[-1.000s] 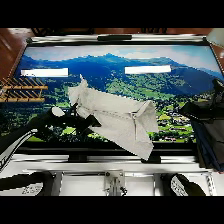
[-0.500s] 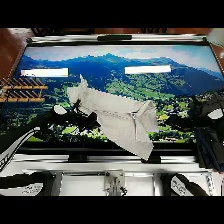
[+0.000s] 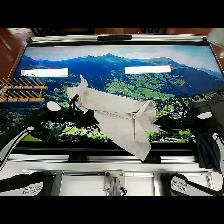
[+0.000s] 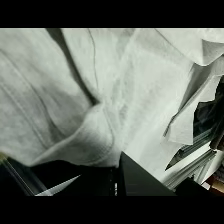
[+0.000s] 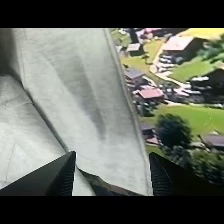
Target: Fold the shirts.
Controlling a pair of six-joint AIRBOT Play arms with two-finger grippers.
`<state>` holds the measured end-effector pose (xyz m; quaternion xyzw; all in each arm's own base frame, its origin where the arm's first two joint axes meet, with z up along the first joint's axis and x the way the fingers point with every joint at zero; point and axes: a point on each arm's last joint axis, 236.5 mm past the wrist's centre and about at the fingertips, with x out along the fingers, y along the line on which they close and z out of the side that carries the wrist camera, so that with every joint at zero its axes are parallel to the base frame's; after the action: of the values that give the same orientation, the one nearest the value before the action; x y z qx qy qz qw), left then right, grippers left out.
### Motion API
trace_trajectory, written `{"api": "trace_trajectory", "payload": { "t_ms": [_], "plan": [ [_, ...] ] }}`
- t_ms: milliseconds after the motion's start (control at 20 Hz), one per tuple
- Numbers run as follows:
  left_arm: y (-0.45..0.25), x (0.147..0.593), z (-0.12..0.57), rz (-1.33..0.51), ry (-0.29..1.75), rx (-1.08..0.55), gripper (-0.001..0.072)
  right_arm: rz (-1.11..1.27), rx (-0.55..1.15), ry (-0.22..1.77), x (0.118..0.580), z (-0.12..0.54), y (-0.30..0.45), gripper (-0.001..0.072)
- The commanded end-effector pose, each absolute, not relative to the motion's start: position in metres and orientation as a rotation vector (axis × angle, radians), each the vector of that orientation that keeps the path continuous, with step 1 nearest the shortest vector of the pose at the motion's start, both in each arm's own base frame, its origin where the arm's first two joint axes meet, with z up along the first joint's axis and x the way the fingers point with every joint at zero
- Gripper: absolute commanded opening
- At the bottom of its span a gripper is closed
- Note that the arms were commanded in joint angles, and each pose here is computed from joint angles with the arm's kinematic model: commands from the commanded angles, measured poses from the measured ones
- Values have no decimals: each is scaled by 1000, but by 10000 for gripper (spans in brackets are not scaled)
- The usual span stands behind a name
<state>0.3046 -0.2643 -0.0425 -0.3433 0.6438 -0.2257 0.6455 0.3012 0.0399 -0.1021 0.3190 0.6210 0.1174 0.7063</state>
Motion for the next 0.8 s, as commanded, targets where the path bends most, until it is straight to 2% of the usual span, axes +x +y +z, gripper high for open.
{"api": "trace_trajectory", "payload": {
  "t_ms": [0, 50, 100, 150, 200, 250, 400, 550, 650, 750],
  "plan": [
    [-265, 311, -27, -558, 1414, -752, 29, 306, 651, 1401, 301, -108, 61, 590],
    [-264, 316, -20, -564, 1392, -754, 29, 316, 622, 1404, 301, -110, 69, 567],
    [-262, 321, -13, -567, 1369, -757, 29, 318, 609, 1404, 303, -111, 76, 407],
    [-259, 328, -3, -570, 1339, -762, 29, 318, 608, 1400, 305, -110, 83, 217],
    [-255, 336, 7, -575, 1305, -762, 29, 332, 605, 1393, 308, -107, 89, 105],
    [-250, 345, 20, -591, 1262, -753, 29, 350, 598, 1386, 312, -102, 93, 68],
    [-229, 374, 89, -655, 1083, -714, 28, 406, 526, 1299, 337, -58, 90, 67],
    [-202, 391, 225, -751, 757, -581, 27, 428, 288, 1059, 372, 46, 68, 67],
    [-176, 378, 353, -765, 449, -481, 28, 376, 93, 812, 384, 151, 45, 67],
    [-147, 330, 480, -736, 115, -361, 28, 267, -80, 534, 369, 268, 22, 67]
  ]
}}
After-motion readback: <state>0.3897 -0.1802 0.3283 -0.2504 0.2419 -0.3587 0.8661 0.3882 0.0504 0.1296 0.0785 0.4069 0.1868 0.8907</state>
